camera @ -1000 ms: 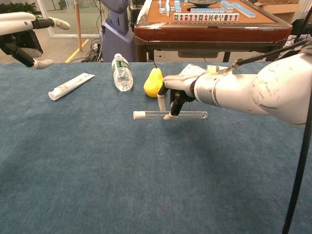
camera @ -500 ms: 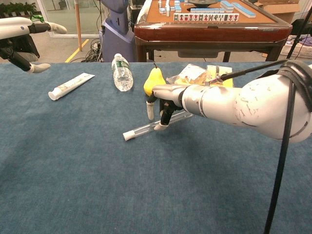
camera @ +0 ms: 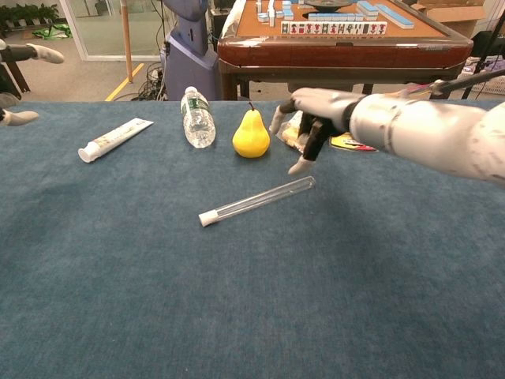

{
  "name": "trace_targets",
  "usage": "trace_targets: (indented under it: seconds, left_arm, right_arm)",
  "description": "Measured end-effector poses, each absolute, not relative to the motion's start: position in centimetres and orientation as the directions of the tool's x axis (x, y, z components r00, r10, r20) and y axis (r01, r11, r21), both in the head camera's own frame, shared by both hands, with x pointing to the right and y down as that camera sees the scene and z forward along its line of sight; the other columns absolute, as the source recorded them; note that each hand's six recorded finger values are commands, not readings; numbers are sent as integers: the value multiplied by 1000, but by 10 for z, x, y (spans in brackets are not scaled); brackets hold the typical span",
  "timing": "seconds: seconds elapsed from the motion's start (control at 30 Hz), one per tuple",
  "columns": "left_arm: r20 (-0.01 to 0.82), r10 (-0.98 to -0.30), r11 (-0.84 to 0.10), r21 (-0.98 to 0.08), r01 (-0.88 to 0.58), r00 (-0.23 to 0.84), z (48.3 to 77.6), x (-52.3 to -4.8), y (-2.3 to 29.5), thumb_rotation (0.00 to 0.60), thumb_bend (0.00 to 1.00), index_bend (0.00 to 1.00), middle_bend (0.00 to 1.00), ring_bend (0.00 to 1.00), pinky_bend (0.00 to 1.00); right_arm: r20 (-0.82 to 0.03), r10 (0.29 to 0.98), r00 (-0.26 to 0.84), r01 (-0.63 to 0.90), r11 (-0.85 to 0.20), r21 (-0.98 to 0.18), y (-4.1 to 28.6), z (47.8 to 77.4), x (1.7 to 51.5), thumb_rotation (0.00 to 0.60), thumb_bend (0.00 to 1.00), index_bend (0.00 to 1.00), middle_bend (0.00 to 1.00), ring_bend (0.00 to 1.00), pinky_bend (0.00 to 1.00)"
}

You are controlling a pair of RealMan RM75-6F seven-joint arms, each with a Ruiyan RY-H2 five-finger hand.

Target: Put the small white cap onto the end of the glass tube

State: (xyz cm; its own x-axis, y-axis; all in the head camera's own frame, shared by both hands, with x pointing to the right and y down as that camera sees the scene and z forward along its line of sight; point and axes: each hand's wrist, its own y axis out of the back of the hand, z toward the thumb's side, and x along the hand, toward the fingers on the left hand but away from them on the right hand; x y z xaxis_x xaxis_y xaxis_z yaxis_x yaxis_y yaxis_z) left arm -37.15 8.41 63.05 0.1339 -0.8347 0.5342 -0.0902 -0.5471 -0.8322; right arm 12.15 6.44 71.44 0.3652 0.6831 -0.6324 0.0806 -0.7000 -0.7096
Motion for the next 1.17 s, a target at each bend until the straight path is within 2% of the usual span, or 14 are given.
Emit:
trace_targets:
  seconds: [0.1, 0.2, 0.27, 0.37, 0.43, 0.6, 0.7, 1.0, 1.17]
  left_arm:
    - [529, -844, -535, -843, -59, 88, 629, -391, 89, 600, 327, 80, 747, 731, 972]
    - [521, -852, -523, -852, -32, 58, 628, -405, 93, 600, 326, 115, 616, 610, 863]
    - [511, -858, -513, -858, -21, 41, 626, -412, 96, 600, 326, 130, 554, 540, 791]
    - [500, -866, -500, -866, -1, 13, 621, -427, 105, 600, 324, 131, 459, 426, 654]
    - [492, -870, -492, -870, 10, -5, 617, -437, 113, 600, 322, 131, 387, 359, 575]
    - [457, -889, -458, -889, 25, -33, 601, -455, 132, 600, 317, 127, 239, 232, 417]
    - [432, -901, -433, -901, 32, -36, 590, -461, 144, 600, 315, 125, 223, 217, 356]
    - [407, -913, -408, -913, 26, -31, 563, -459, 189, 600, 309, 124, 221, 217, 336]
    - [404, -914, -405, -913, 40, -42, 554, -455, 212, 600, 304, 124, 221, 216, 331]
  right_arm:
    - [-587, 745, 315, 87, -639, -764, 57, 693, 159, 600, 294, 281, 744, 919, 1000]
    - [-551, 789, 270, 70, -587, -806, 57, 671, 196, 600, 341, 280, 626, 746, 992]
    - [-535, 810, 241, 52, -561, -826, 61, 659, 219, 600, 341, 281, 550, 625, 883]
    - [-513, 837, 187, 12, -525, -851, 71, 641, 259, 600, 341, 281, 464, 475, 613]
    - [-504, 850, 155, -18, -507, -862, 80, 630, 284, 600, 341, 281, 437, 426, 528]
    - [-481, 872, 94, -43, -479, -877, 106, 607, 329, 600, 341, 281, 395, 354, 447]
    - [-466, 882, 67, -40, -464, -885, 123, 596, 347, 600, 341, 281, 360, 304, 410]
    - [-445, 894, -46, 5, -446, -895, 174, 574, 388, 600, 340, 281, 356, 287, 390]
    - [-448, 892, -61, 35, -447, -894, 189, 570, 395, 600, 339, 281, 356, 287, 389]
